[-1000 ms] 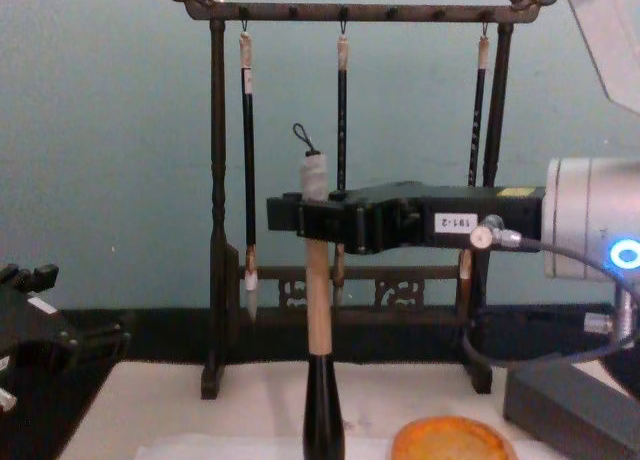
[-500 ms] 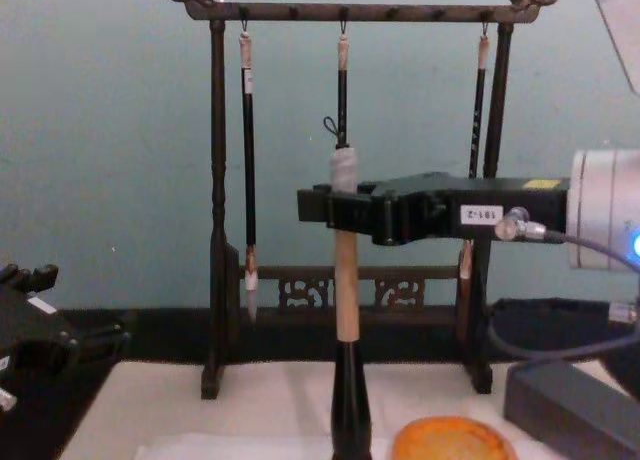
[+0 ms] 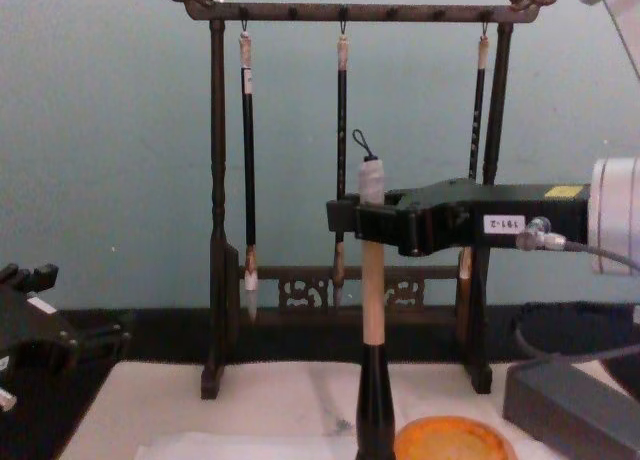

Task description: Pick up the brush from the inkstone, write on the paper, then place the brush back to its original position.

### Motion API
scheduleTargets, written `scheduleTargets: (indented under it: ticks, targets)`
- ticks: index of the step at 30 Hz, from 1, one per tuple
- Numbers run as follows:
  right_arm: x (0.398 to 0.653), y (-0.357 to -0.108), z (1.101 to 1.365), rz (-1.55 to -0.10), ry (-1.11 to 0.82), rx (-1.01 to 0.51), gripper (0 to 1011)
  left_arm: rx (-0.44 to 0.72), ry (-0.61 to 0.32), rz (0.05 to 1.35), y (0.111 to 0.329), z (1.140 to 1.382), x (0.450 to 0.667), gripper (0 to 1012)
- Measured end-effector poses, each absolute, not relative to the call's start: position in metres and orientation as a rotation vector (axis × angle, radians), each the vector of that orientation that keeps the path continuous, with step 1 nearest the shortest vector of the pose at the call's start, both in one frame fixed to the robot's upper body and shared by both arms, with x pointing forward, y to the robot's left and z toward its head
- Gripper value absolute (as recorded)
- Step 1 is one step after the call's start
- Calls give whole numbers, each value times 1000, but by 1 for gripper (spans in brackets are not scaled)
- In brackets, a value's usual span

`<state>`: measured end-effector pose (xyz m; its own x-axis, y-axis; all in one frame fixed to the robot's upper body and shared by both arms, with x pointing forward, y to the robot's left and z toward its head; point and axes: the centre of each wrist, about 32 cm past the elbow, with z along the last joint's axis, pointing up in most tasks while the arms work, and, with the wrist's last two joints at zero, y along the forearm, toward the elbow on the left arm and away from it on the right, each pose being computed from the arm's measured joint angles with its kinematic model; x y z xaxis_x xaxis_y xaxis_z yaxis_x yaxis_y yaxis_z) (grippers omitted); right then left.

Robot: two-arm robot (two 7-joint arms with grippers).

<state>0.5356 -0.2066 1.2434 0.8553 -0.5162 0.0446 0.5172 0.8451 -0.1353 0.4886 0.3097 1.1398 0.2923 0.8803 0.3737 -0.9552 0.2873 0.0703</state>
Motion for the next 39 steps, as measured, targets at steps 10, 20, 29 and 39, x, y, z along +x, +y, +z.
scheduleTargets:
  ticks: [10,20,29,39]
  targets:
    - [535,-207,1247,-541,-17,-142,176,304,-285,1248,310,1140,489,1010]
    - [526,-200,1255,-481,-17,-95,176,304,-285,1248,310,1140,489,1010]
    - [521,-188,1251,-416,37,-70,176,305,-285,1248,310,1140,489,1010]
    - [524,-190,1239,-416,96,-104,176,304,-285,1248,310,1140,489,1010]
